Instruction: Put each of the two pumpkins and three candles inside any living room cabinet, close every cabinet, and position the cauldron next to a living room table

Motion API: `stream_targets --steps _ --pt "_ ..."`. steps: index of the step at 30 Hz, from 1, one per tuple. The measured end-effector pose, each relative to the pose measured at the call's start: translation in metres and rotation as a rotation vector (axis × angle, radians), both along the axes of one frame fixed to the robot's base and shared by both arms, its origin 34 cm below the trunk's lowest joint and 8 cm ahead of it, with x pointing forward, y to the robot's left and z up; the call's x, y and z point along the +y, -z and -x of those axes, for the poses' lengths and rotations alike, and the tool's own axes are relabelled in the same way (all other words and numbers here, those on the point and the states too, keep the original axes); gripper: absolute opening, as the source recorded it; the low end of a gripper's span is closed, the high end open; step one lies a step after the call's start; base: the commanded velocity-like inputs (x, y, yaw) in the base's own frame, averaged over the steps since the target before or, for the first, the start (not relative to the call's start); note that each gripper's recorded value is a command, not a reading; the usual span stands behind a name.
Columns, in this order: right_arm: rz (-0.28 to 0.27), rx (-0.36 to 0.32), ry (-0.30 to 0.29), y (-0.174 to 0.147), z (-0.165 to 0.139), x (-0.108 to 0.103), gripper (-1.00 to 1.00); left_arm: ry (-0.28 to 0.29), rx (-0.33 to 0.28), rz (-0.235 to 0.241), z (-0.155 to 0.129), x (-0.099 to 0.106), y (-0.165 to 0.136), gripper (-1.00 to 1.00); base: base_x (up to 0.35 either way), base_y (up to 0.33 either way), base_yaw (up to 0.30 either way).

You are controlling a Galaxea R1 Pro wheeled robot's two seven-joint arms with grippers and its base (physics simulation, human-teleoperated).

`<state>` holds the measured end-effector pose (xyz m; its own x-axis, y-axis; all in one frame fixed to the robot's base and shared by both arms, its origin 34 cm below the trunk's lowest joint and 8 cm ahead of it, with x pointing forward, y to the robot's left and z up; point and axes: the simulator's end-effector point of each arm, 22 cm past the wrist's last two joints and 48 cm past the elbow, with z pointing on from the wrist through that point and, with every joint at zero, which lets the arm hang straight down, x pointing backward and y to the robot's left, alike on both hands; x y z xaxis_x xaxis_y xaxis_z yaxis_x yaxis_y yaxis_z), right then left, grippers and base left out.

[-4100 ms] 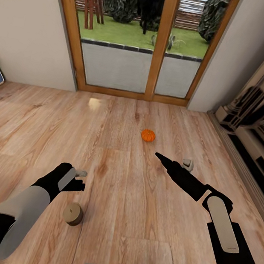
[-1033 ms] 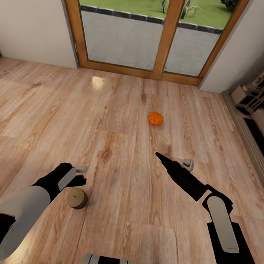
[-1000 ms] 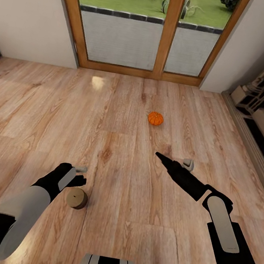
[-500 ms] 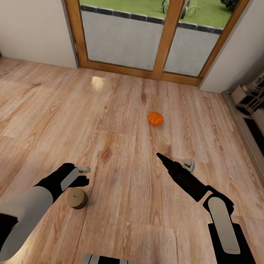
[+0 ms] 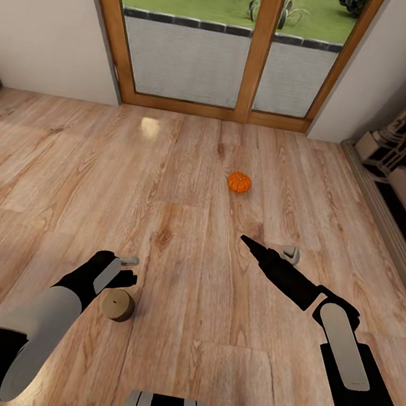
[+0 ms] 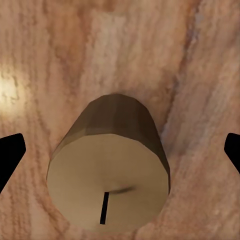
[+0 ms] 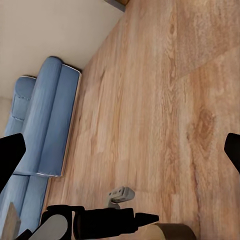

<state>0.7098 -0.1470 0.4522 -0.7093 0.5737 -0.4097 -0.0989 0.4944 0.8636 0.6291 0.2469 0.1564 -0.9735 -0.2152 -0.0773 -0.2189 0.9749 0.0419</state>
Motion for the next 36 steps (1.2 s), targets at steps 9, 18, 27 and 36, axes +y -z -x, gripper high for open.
stream_targets --steps 9,18,27,36 --pt "-0.002 -0.001 -0.001 -0.001 0.0 0.0 1.0 0.0 0.003 0.001 0.001 0.0 0.001 1.0 0.0 0.0 0.0" --pt "-0.002 -0.001 -0.002 -0.001 0.0 0.0 1.0 0.0 0.008 0.0 0.003 0.0 0.002 1.0 0.0 0.0 0.0" --pt "-0.002 0.0 -0.002 -0.001 0.0 0.0 1.0 -0.001 0.034 -0.001 0.013 0.0 0.007 1.0 0.0 0.0 0.0" --pt "-0.002 -0.001 -0.002 -0.001 0.0 0.0 1.0 -0.001 0.036 -0.001 0.014 0.001 0.007 1.0 0.0 0.0 0.0"
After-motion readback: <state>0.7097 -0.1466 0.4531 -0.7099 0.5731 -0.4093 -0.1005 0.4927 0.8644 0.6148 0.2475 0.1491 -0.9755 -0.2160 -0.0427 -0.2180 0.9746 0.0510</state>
